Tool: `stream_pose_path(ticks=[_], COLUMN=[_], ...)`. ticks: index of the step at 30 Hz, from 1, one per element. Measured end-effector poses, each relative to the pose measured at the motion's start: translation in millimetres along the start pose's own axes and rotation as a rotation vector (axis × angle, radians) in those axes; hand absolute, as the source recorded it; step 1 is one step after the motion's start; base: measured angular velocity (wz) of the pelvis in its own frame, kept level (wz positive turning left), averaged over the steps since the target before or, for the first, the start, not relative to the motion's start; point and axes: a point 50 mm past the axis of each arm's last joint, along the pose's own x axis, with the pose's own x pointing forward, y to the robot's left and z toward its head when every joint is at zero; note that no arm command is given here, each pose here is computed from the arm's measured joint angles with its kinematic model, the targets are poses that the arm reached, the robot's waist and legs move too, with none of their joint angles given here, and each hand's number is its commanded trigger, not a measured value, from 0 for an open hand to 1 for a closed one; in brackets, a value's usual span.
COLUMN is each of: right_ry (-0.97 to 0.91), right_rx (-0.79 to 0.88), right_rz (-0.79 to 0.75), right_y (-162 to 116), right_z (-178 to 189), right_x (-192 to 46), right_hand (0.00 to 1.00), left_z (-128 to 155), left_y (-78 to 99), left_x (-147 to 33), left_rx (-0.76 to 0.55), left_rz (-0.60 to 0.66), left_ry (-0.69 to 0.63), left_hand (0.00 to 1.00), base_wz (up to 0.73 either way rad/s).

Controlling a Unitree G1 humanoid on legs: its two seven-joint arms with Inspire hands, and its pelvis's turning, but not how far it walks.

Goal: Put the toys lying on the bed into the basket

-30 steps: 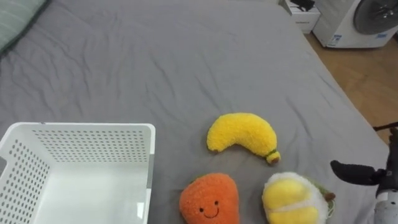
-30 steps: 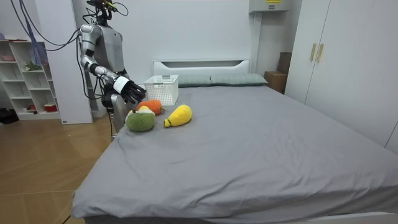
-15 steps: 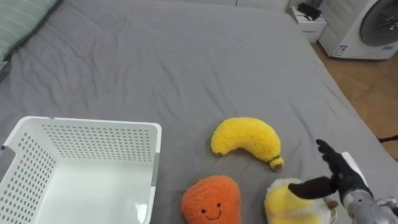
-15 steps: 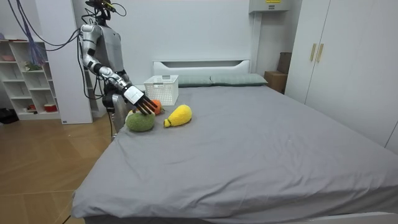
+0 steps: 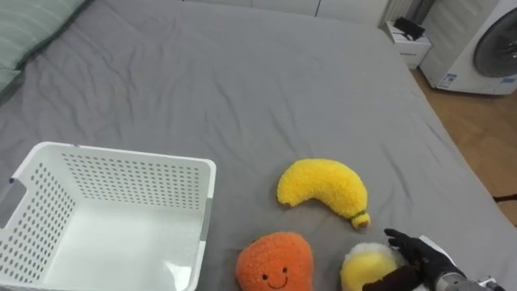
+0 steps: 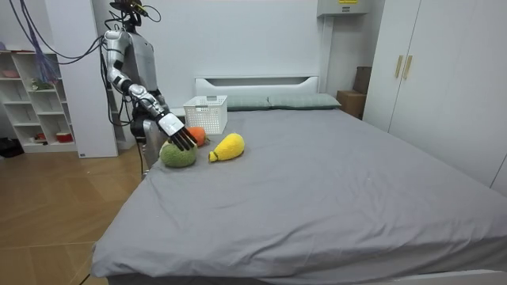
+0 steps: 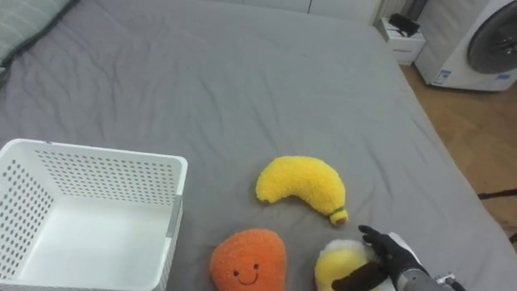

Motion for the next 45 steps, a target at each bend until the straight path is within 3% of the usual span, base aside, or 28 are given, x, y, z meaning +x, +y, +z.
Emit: stream_pose_path(ticks=[2, 3, 4, 5, 24, 32, 45], right_ry=[0.040, 0.050, 0.068, 0.083, 0.069, -0.160, -0.535], right_rx=[-0.062, -0.071, -0.089, -0.098, -0.177, -0.240, -0.195], right_rz=[0.000, 0.002, 0.007, 0.013, -0.076, -0.228, -0.404], right_y=[0, 0, 1, 1, -9, -31, -63], right_z=[-5, -6, -9, -11, -2, 56, 143], right_x=[0, 0, 0, 1, -1, -21, -61], right_hand=[0.06, 0.29, 0.71, 1.00, 1.00, 1.00, 1.00], left_z=[1, 0, 0, 1, 4, 4, 6], left_y=[0.9, 1.1, 1.7, 2.0, 0.7, -0.7, -1.3], left_x=[0.1, 0.1, 0.2, 0.2, 0.4, 0.8, 0.4], left_rx=[0.021, 0.021, 0.022, 0.022, 0.013, 0.011, 0.019], left_rz=[0.005, 0.006, 0.009, 0.010, 0.008, 0.006, 0.004], left_ry=[-0.001, 0.000, 0.002, 0.001, -0.007, -0.004, -0.015], left_hand=[0.00, 0.00, 0.00, 0.00, 0.00, 0.00, 0.00], base_wz=[0.00, 0.00, 0.00, 0.00, 0.00, 0.00, 0.01])
